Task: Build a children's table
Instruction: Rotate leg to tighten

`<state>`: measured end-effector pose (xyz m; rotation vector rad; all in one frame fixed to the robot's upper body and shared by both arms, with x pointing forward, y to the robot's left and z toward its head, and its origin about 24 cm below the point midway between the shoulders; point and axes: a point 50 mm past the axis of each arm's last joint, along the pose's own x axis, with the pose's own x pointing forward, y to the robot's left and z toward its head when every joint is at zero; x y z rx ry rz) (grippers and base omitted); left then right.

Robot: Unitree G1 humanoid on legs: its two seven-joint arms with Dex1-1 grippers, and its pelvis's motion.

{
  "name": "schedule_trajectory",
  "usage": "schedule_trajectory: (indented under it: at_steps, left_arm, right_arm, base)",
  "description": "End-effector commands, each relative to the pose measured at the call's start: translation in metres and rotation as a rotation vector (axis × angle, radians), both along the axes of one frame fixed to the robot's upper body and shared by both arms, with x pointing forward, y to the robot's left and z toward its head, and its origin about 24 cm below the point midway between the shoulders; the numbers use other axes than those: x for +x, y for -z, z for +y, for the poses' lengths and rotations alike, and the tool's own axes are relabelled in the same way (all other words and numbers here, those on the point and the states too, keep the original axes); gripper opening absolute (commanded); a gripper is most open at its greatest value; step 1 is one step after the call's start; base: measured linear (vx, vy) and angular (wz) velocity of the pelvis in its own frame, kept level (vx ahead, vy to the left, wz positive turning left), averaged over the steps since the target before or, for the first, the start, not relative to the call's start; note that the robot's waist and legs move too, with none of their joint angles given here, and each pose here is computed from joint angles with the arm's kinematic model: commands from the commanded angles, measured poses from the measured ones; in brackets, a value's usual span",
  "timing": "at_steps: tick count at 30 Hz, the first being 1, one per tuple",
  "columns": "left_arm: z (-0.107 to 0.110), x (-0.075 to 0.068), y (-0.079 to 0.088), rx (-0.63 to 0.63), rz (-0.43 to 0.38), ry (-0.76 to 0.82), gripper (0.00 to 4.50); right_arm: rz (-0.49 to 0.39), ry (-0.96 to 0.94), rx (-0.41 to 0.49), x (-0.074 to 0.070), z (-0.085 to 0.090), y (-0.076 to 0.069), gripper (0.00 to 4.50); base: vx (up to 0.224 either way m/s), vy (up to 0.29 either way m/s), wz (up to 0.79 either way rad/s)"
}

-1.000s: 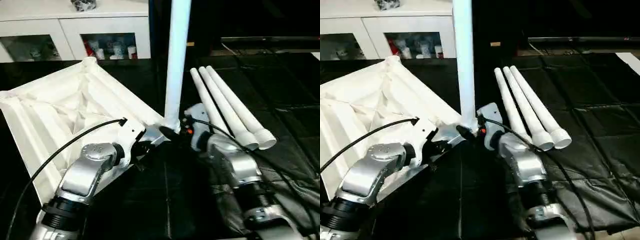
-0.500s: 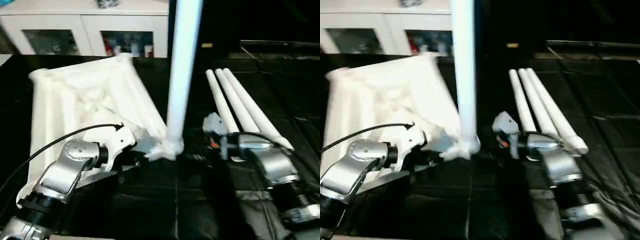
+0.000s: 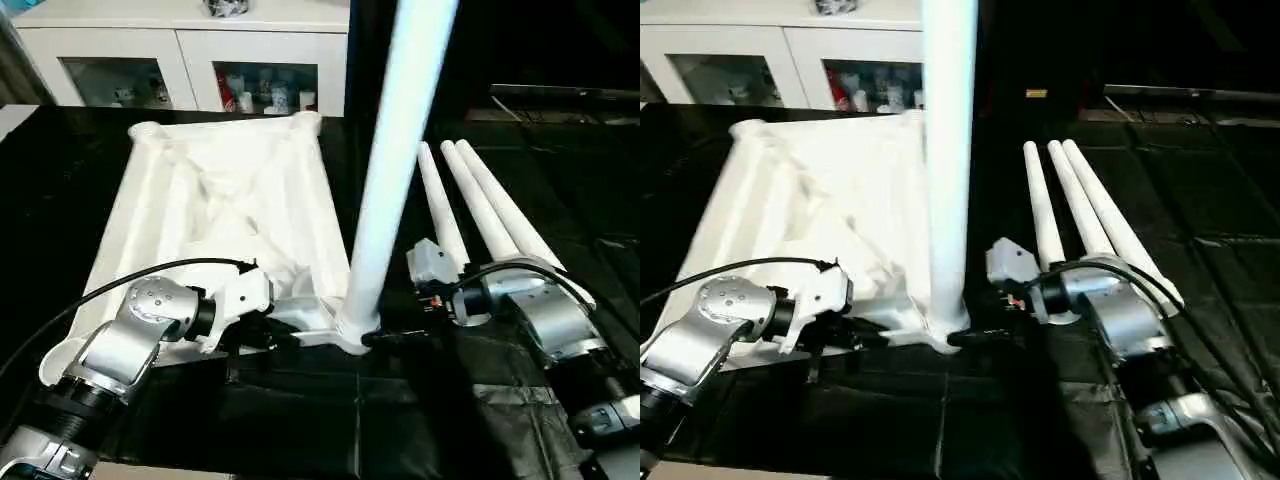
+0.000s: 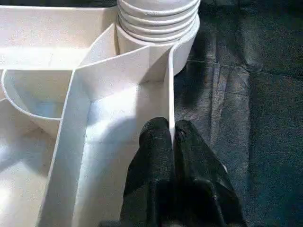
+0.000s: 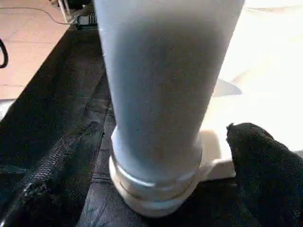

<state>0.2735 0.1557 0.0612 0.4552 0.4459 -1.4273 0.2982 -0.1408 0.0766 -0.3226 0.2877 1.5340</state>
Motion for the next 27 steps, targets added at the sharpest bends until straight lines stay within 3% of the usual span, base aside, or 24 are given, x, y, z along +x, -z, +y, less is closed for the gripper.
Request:
schedule_trajectory:
  at_steps: [1, 4, 18, 27]
  left_arm:
    - [-0.006, -0.004, 0.003, 0.015, 0.022, 0.074, 0.00]
    - [-0.006, -0.004, 0.004, 0.017, 0.021, 0.081, 0.00]
    - [-0.005, -0.002, 0.006, 0.020, 0.020, 0.077, 0.00]
    - [-0.006, 0.000, 0.009, 0.001, 0.027, 0.008, 0.00]
  right_arm:
    - [0.017, -0.033, 0.003, 0.000, 0.004, -0.001, 4.18]
    - [0.038, -0.046, 0.007, -0.001, 0.005, 0.000, 4.07]
    - [0.093, -0.057, -0.004, -0.003, 0.004, 0.005, 2.79]
    - [0.114, -0.041, 0.005, -0.007, 0.011, 0.012, 2.67]
  base:
    - [0.000, 0.000, 0.00]
    - [0.000, 0.000, 0.00]
    - [0.000, 0.000, 0.00]
    - [0.000, 0.000, 0.00]
